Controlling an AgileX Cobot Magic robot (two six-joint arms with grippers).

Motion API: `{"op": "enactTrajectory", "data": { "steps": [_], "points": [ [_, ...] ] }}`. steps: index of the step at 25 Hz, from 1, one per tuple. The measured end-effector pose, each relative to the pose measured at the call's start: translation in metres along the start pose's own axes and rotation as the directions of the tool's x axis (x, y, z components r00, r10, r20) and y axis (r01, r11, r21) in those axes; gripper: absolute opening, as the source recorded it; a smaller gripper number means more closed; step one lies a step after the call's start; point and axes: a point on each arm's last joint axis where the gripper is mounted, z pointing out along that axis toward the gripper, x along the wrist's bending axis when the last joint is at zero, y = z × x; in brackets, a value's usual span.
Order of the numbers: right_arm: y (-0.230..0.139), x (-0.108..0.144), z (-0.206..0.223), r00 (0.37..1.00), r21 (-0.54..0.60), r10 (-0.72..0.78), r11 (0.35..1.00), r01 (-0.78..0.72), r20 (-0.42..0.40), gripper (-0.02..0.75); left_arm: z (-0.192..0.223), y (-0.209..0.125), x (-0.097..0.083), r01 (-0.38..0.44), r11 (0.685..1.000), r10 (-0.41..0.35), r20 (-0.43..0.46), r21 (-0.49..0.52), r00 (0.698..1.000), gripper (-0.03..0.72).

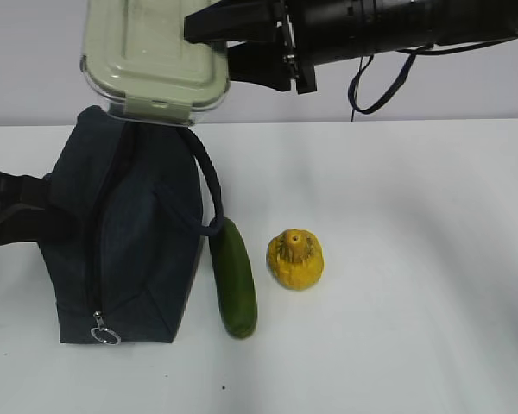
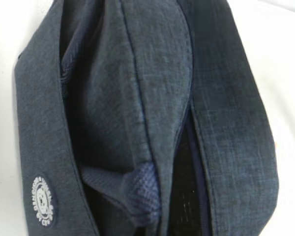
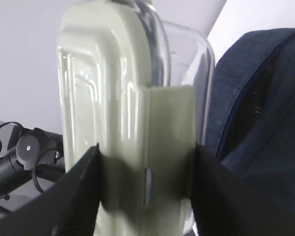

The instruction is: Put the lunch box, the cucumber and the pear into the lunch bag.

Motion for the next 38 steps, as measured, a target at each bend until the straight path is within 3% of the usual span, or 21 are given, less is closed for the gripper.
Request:
{"op": "enactTrajectory", "data": {
  "steps": [9, 20, 27, 33, 38],
  "points": [
    [-0.006, -0.021, 0.048, 0.994, -0.094, 0.107, 0.99, -0.109, -0.024, 0.396, 0.0, 0.002, -0.001, 0.035, 0.999, -0.034, 0.017, -0.02, 0.999, -0.016],
    [-0.018, -0.064, 0.069, 0.98, -0.107, 0.191, 0.977, -0.184, 0.058, 0.396, 0.0, 0.004, -0.001, 0.057, 0.997, -0.056, 0.018, -0.045, 0.998, -0.016],
    [-0.029, -0.077, 0.072, 0.978, -0.006, 0.151, 0.988, -0.151, 0.142, 0.396, 0.0, 0.005, -0.001, 0.057, 0.997, -0.056, 0.013, -0.051, 0.998, -0.016],
    [-0.043, -0.086, 0.068, 0.952, 0.138, 0.129, 0.975, -0.172, 0.279, 0.396, 0.0, 0.005, -0.001, 0.06, 0.997, -0.06, 0.013, -0.056, 0.998, -0.016],
    [-0.048, -0.09, 0.066, 0.925, 0.186, 0.127, 0.961, -0.204, 0.359, 0.396, 0.0, 0.006, -0.001, 0.068, 0.996, -0.067, 0.015, -0.063, 0.998, -0.016]
  ]
}}
